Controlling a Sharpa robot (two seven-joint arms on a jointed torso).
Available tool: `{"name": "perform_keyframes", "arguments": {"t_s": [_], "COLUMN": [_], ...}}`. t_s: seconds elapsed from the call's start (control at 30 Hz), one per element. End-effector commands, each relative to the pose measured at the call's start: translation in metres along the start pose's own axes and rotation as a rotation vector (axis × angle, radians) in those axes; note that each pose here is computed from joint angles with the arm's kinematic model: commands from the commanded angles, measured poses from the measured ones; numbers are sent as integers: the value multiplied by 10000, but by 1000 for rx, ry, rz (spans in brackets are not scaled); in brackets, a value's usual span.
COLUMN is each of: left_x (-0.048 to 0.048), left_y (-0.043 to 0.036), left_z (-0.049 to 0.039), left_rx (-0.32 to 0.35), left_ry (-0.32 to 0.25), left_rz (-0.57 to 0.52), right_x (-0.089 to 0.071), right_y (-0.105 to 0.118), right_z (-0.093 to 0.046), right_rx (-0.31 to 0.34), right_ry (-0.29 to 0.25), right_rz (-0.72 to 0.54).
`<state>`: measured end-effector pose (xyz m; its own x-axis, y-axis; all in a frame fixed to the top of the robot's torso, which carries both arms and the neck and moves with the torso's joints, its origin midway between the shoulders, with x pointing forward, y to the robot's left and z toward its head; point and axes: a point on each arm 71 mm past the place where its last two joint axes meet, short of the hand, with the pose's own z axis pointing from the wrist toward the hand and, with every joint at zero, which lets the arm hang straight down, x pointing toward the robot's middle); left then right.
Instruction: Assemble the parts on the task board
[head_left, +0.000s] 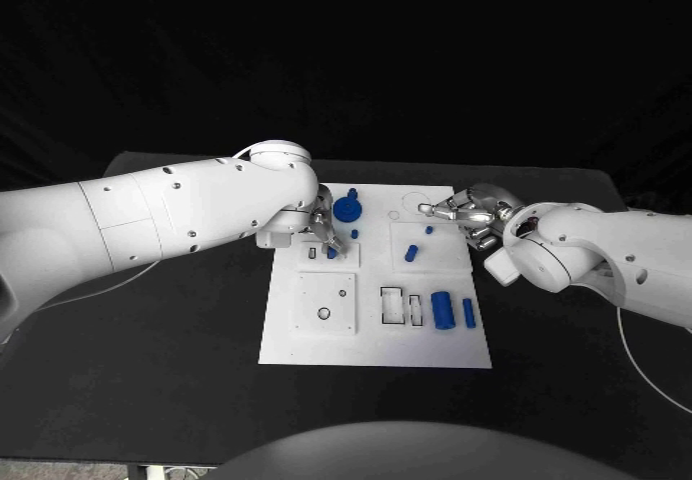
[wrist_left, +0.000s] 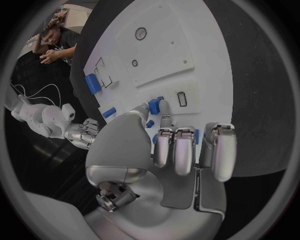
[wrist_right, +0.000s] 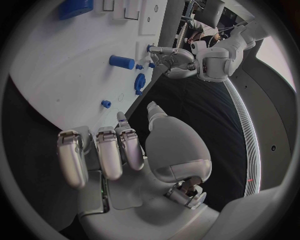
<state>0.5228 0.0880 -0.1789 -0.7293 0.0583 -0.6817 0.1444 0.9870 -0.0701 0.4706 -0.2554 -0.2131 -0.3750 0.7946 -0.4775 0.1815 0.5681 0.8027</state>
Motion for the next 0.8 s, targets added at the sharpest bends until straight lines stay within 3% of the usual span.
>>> {"name": "perform_keyframes", "arguments": {"t_s": [0.03,0.8], "left_x": [15,4], "left_y": [96,149], "left_z": [2,6], "left_rx": [-132,-152], "left_ry": [10,7], "left_rz": [16,13], "right_x": [12,3], "right_y": [3,-6], "right_z": [-2,-9], "right_rx": [-6,-4], "right_ry": [7,7], "right_rz": [-8,-7]}}
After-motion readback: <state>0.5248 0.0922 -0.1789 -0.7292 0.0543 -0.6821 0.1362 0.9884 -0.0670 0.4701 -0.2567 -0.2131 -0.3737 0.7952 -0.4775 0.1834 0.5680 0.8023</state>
